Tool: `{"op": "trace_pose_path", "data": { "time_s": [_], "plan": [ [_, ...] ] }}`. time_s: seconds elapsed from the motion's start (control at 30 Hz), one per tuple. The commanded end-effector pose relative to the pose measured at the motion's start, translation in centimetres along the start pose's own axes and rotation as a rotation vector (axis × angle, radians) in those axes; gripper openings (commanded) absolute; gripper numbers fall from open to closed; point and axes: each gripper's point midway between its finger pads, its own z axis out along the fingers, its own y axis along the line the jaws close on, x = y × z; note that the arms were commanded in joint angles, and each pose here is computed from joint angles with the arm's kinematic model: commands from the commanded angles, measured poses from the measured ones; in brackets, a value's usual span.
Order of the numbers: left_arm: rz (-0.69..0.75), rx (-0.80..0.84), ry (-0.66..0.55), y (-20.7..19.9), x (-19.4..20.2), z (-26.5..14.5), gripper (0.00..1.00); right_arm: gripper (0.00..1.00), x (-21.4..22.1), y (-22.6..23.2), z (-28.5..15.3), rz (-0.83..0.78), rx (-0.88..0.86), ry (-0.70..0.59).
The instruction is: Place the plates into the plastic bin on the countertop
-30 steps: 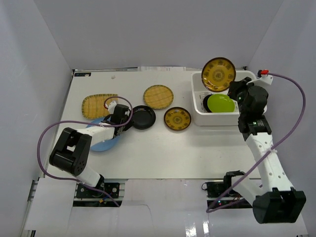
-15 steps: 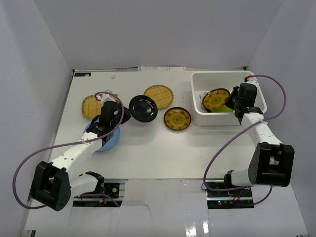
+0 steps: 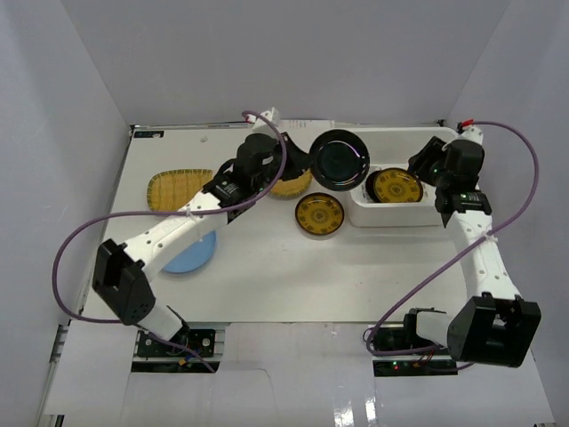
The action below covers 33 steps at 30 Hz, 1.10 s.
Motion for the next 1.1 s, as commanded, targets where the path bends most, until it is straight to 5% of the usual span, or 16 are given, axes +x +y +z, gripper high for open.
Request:
{"op": "trace_pose_path", "data": {
  "time_s": [0.0, 0.2, 0.4, 0.7, 0.8, 0.83, 0.87, 0.97, 1.07],
  "plan": [
    [0.036, 0.036, 0.017, -2.7, 0.2, 2.4, 0.0, 0.51, -8.9, 3.1, -5.7, -0.015, -0.07, -0.244],
    [0.033, 0.093, 0.09, -6.6, 3.7, 7.8, 0.0, 0.37, -15.3, 6.9, -14.5, 0.023, -0.203, -0.474],
    [0.047, 0.124, 0.104, -10.0, 5.3, 11.9, 0.0, 0.36, -14.5, 10.1, -18.4, 0.004, -0.392, -0.459],
    [0.087, 0.024, 0.099, -7.0, 7.6, 16.6, 0.02, 0.36, -9.7, 10.0, -18.0, 0.003, -0.461, -0.359],
    [0.106, 0.009, 0.067, -6.0, 6.1, 17.0, 0.41, 0.36, -7.3, 10.3, -17.9, 0.02, -0.512, -0.309],
    [0.112, 0.018, 0.065, -6.1, 5.6, 16.9, 0.6, 0.37, -5.4, 10.5, -17.5, 0.027, -0.546, -0.256],
    [0.114, 0.023, 0.054, -6.1, 4.7, 16.7, 0.68, 0.37, -4.6, 10.7, -17.3, 0.046, -0.564, -0.235],
    [0.136, 0.002, 0.028, -4.8, 2.2, 16.2, 0.8, 0.39, -0.8, 10.6, -16.2, 0.075, -0.6, -0.147],
    [0.147, -0.014, 0.003, -3.5, -0.6, 14.6, 0.82, 0.4, 3.3, 10.7, -15.1, 0.124, -0.634, -0.056]
  ]
}}
